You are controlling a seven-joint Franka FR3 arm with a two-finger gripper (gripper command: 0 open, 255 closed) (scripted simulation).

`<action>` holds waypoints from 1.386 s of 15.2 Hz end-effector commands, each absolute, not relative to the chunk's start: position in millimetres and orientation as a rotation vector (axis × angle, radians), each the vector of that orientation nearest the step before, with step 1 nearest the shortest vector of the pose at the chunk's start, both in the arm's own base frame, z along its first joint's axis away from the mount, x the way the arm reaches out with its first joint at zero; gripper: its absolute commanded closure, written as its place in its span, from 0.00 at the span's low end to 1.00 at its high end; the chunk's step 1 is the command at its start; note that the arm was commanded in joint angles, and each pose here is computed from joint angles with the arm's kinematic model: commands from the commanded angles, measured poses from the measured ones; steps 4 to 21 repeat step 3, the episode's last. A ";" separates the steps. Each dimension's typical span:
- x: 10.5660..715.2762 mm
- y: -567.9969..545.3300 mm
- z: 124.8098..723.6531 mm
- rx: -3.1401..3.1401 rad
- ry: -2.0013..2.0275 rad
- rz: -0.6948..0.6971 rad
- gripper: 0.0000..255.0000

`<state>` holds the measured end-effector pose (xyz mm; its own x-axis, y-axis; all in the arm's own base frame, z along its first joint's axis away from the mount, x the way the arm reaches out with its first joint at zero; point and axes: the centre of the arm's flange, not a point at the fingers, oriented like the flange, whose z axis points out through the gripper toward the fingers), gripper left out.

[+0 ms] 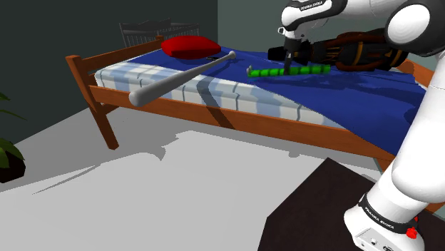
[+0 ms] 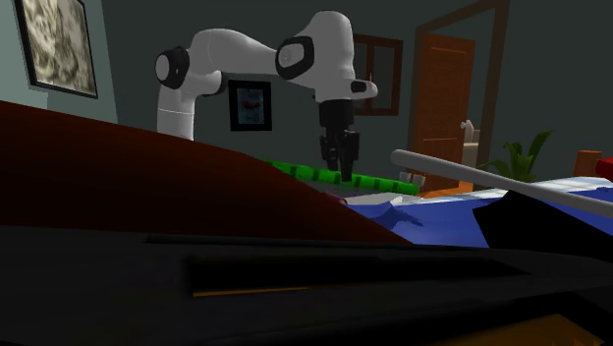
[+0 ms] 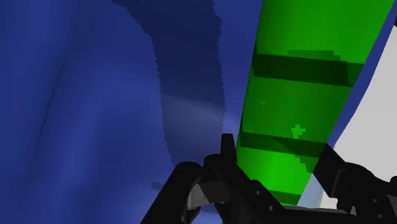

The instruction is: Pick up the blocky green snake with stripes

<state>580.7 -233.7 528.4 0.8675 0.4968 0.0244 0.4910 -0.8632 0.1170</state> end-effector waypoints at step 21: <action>579.9 -233.6 539.9 2.932 0.778 0.082 1.00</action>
